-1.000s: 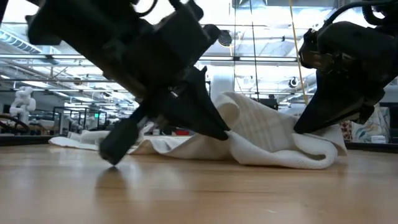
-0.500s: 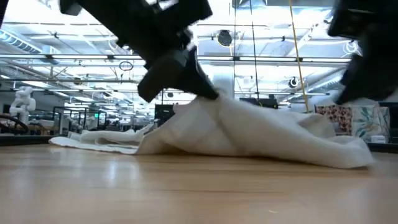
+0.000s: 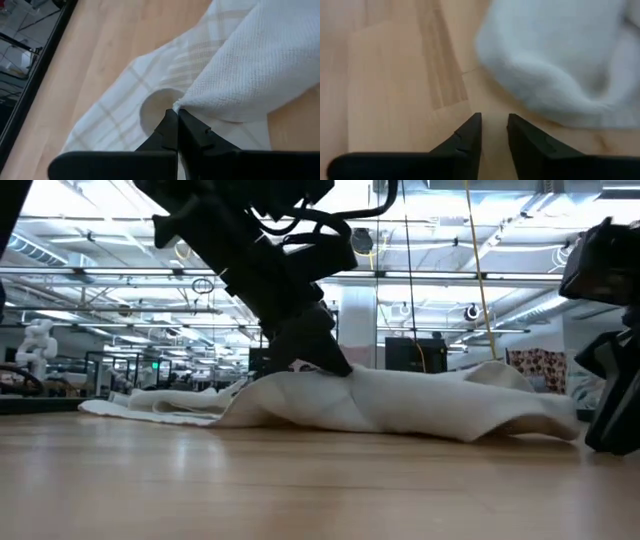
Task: Roll towel
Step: Fold the white towel
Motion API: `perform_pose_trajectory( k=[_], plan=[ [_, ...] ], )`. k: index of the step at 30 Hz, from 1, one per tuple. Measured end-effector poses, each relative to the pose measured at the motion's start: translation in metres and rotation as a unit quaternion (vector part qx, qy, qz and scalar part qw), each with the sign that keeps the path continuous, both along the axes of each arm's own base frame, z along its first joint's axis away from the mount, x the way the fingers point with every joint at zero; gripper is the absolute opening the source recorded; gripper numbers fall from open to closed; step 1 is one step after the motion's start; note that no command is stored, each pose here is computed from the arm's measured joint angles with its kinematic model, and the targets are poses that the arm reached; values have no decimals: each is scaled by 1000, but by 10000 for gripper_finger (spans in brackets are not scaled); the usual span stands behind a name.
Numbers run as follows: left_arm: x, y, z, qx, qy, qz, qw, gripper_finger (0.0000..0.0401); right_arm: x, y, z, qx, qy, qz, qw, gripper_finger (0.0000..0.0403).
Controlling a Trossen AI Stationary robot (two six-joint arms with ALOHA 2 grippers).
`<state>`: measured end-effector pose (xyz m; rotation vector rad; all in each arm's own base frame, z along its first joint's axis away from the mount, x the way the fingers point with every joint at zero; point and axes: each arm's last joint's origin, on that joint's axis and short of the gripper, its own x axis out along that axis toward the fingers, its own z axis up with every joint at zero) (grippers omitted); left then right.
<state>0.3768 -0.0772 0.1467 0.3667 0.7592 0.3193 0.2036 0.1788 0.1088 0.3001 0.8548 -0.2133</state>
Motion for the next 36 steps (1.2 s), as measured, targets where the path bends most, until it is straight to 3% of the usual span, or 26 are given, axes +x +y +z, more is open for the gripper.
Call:
perform_pose_trajectory(
  k=[4,10,15,19,30,36],
  plan=[
    [2,4,0,-23,-1,-7,1000,3,4,5,-3,-73,-27,72,994,106],
    [4,10,0,-44,-6,-7,999,3,7,11,-1,-201,-62,184,960,112],
    [6,18,1,-47,-11,3,999,2,12,9,0,-264,-65,174,946,110],
    [9,24,2,-62,-22,-2,998,2,16,7,1,-350,-68,159,921,112],
    [14,33,7,-60,-48,-6,997,44,26,-7,4,-424,-47,120,896,114],
    [18,43,9,-62,-66,6,996,83,29,-8,3,-415,-29,166,894,114]
  ],
)
